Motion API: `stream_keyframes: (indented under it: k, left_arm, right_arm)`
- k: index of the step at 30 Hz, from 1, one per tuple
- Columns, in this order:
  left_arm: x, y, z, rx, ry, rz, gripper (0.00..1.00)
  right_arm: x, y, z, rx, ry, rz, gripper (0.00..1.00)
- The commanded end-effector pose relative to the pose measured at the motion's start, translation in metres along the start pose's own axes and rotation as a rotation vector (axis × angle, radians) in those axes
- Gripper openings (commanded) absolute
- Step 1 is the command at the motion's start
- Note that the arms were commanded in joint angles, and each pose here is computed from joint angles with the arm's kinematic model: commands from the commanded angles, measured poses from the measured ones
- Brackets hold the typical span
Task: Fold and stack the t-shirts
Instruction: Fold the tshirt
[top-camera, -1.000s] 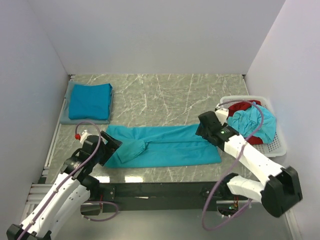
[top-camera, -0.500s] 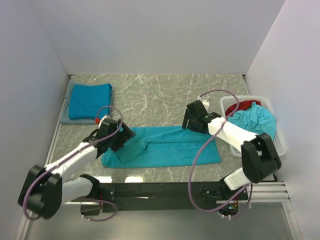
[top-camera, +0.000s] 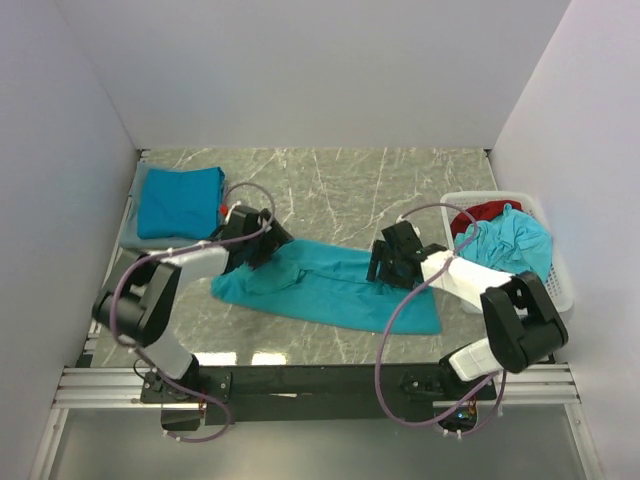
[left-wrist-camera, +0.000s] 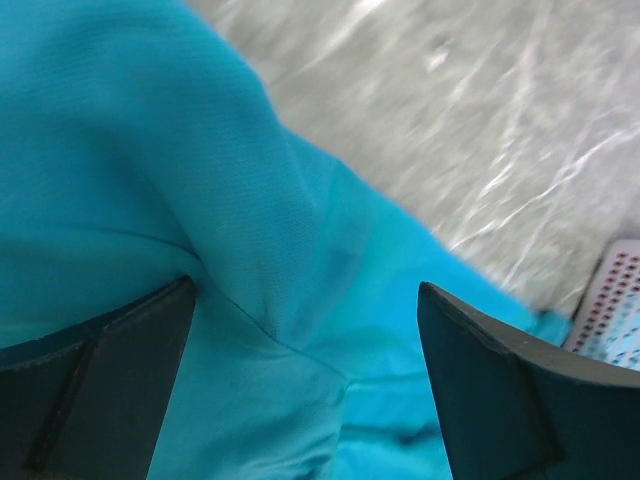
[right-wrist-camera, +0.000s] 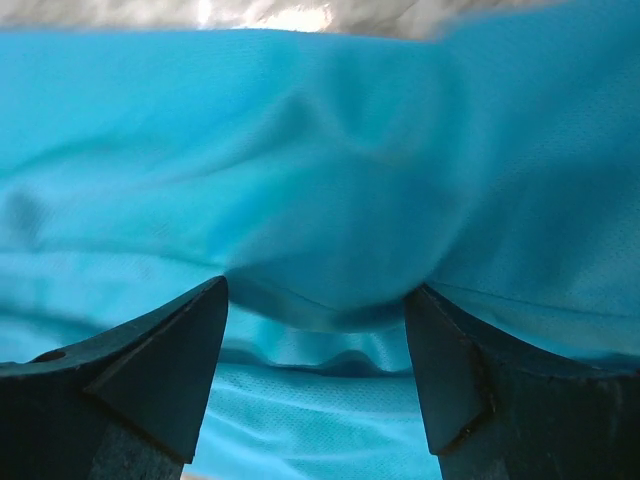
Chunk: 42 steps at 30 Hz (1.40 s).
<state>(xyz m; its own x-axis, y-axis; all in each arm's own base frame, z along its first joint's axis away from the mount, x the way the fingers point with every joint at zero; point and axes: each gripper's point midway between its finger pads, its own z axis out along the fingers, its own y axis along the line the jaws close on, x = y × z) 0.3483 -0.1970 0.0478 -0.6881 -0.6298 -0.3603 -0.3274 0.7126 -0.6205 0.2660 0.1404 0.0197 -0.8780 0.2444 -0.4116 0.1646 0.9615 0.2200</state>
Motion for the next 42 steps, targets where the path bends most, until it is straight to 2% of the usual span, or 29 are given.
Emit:
stream_keyframes:
  k: [1, 5, 6, 8, 9, 11, 12, 13, 16, 20, 24, 25, 28, 32, 35, 36, 38, 39, 42]
  left_arm:
    - [-0.006, -0.024, 0.031, 0.047, 0.021, 0.062, 0.99]
    - [-0.021, -0.059, 0.071, 0.098, 0.036, 0.099, 0.99]
    - [-0.038, -0.092, 0.076, 0.160, 0.011, 0.122, 0.99]
    - [-0.034, -0.097, 0.107, 0.165, 0.055, 0.129, 1.00]
    - [-0.049, -0.129, 0.112, 0.224, 0.035, 0.135, 0.99]
    - [-0.035, -0.131, 0.144, 0.248, 0.106, 0.134, 1.00]
    - [-0.047, -0.163, 0.146, 0.312, 0.097, 0.120, 1.00]
    - [-0.035, -0.157, 0.167, 0.319, 0.141, 0.112, 0.99]
    - [-0.024, -0.191, 0.186, 0.442, 0.186, 0.088, 0.99]
    - [-0.010, -0.215, 0.206, 0.519, 0.198, 0.062, 0.99]
    - [-0.008, -0.243, 0.211, 0.622, 0.202, 0.072, 0.99]
    - [-0.009, -0.248, 0.207, 0.651, 0.194, 0.083, 0.99]
    - [-0.019, -0.271, 0.186, 0.744, 0.144, 0.137, 0.99]
    - [-0.044, -0.312, 0.145, 0.785, 0.053, 0.259, 0.99]
    - [-0.068, -0.340, 0.100, 0.806, -0.024, 0.312, 0.99]
    - [-0.081, -0.358, 0.069, 0.837, -0.060, 0.328, 1.00]
    - [-0.082, -0.359, 0.049, 0.825, -0.064, 0.370, 1.00]
    - [-0.089, -0.371, 0.014, 0.854, -0.085, 0.381, 0.99]
    - [-0.078, -0.357, -0.029, 0.860, -0.050, 0.390, 0.99]
  right_arm:
    - [0.040, 0.010, -0.006, -0.128, 0.125, 0.028, 0.78]
    - [0.071, 0.013, -0.021, -0.189, 0.177, -0.015, 0.78]
    - [0.076, 0.018, -0.031, -0.221, 0.175, -0.039, 0.79]
    - [0.100, 0.027, -0.044, -0.281, 0.229, -0.100, 0.84]
    - [0.106, 0.034, -0.054, -0.326, 0.233, -0.116, 0.84]
    - [0.132, 0.049, -0.070, -0.432, 0.307, -0.165, 0.85]
    - [0.133, 0.061, -0.076, -0.499, 0.296, -0.183, 0.86]
    - [0.136, 0.072, -0.080, -0.557, 0.295, -0.200, 0.86]
    - [0.146, 0.105, -0.089, -0.711, 0.299, -0.241, 0.88]
    - [0.152, 0.126, -0.093, -0.724, 0.277, -0.352, 0.89]
    - [0.139, 0.124, -0.087, -0.620, 0.231, -0.354, 0.90]
    - [0.124, 0.123, -0.083, -0.566, 0.166, -0.340, 0.90]
    - [0.104, 0.118, -0.085, -0.493, 0.085, -0.314, 0.91]
    - [0.083, 0.133, -0.114, -0.582, -0.013, -0.287, 0.92]
    - [0.058, 0.131, -0.123, -0.564, -0.129, -0.238, 0.92]
    - [0.053, 0.126, -0.124, -0.542, -0.151, -0.228, 0.92]
    - [0.041, 0.121, -0.133, -0.534, -0.196, -0.193, 0.93]
    - [0.037, 0.113, -0.132, -0.503, -0.209, -0.175, 0.93]
    - [0.034, 0.098, -0.131, -0.483, -0.200, -0.126, 0.93]
